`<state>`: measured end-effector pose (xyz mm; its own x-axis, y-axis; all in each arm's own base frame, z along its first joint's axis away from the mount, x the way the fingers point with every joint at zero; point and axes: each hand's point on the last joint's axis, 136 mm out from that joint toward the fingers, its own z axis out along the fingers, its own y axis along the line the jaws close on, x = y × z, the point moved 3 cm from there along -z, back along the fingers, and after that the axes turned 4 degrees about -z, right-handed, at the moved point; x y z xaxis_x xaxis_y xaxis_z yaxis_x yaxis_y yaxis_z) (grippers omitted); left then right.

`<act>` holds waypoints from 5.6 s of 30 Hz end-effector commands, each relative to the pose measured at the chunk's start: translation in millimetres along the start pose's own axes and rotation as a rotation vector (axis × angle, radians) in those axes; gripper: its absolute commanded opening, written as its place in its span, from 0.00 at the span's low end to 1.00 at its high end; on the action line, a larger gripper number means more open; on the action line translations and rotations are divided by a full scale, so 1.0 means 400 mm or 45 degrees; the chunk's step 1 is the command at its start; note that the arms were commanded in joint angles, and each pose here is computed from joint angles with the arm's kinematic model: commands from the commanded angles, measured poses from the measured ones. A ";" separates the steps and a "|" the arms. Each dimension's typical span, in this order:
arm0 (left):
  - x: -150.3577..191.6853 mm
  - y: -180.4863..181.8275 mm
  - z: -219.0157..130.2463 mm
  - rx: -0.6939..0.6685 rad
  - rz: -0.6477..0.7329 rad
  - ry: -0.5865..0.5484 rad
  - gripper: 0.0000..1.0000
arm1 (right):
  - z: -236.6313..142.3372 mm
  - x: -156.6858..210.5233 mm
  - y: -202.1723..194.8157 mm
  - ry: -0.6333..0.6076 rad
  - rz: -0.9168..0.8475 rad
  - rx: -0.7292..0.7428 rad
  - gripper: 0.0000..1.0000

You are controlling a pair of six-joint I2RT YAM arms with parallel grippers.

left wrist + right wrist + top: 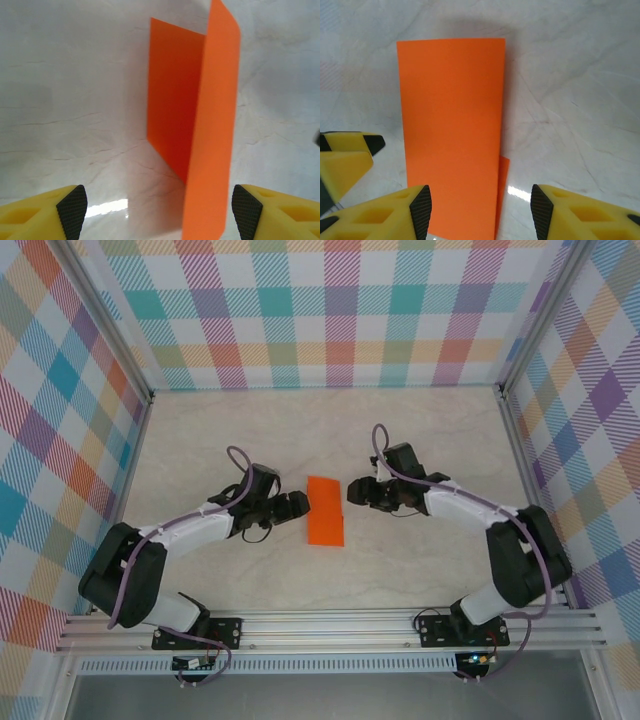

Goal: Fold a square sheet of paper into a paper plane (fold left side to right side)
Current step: Third fold the triangle at the center of the table.

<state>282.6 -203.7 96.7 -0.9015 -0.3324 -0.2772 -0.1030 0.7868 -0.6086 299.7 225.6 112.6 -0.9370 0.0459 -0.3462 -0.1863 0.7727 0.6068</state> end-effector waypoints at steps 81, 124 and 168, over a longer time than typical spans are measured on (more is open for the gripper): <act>-0.108 -0.034 -0.056 0.088 0.039 0.013 0.55 | 0.170 0.289 0.191 -0.084 -1.694 0.524 0.00; -0.025 -0.032 0.342 0.003 0.174 0.469 0.08 | 0.125 0.227 0.157 0.187 -1.026 0.049 0.00; -0.012 -0.020 0.365 -0.080 0.227 0.479 0.04 | 0.146 0.111 -0.016 0.243 -0.547 0.094 0.00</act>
<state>372.6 -298.1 43.2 -0.9840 -0.0109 -0.1777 0.1077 0.7585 -0.6428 273.3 254.5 47.9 -0.8140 -0.4037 -0.4176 -0.5551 0.7525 0.3545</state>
